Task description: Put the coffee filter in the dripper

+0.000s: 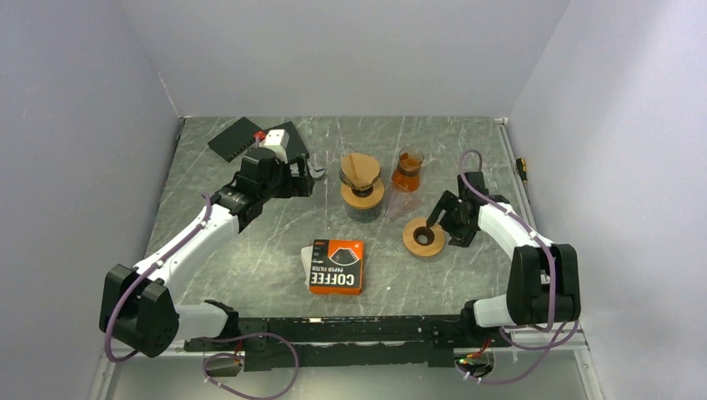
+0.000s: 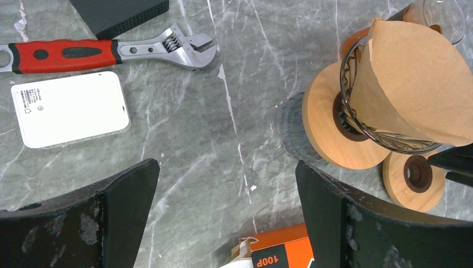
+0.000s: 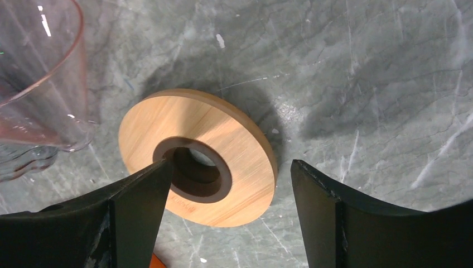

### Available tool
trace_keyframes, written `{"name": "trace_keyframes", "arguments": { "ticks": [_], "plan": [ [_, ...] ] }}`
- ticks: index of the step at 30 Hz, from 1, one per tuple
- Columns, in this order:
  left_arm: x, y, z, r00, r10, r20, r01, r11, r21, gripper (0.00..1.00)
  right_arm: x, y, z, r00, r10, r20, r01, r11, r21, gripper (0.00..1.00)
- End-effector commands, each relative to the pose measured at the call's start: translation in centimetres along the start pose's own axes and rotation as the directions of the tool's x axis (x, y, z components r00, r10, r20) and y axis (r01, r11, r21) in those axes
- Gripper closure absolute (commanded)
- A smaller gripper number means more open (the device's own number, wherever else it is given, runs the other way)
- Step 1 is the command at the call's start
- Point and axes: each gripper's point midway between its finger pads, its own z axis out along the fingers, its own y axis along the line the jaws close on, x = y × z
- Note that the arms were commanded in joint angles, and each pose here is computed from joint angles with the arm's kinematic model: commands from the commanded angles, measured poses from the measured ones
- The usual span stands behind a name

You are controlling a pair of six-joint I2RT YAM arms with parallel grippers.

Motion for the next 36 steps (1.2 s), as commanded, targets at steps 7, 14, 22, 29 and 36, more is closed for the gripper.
{"name": "trace_keyframes", "arguments": {
  "ticks": [7,14,22,29,36],
  "plan": [
    [-1.0,0.3,-0.1,0.999,0.024,0.037,-0.023,1.0,-0.021,0.01,1.5,-0.3,1.7,0.997,0.023,-0.079,-0.022,1.0,0.004,0.24],
    [-1.0,0.3,0.1,0.999,0.024,0.034,-0.024,1.0,-0.02,0.01,2.0,-0.8,2.2,0.995,0.02,-0.093,-0.019,1.0,0.015,0.34],
    [-1.2,0.3,-0.2,0.999,0.027,0.04,-0.026,0.999,-0.023,0.01,2.4,-1.2,3.1,0.993,0.02,-0.114,-0.017,0.999,0.027,0.4],
    [-1.4,0.3,-0.4,0.998,0.028,0.049,-0.027,0.999,-0.023,0.01,2.5,-1.3,3.4,0.993,0.012,-0.121,-0.008,0.999,0.033,0.49],
    [-1.6,0.3,-0.8,0.998,0.026,0.058,-0.025,0.999,-0.022,0.01,2.1,-1.3,3.0,0.995,0.005,-0.103,-0.001,0.999,0.036,0.55]
  ]
}}
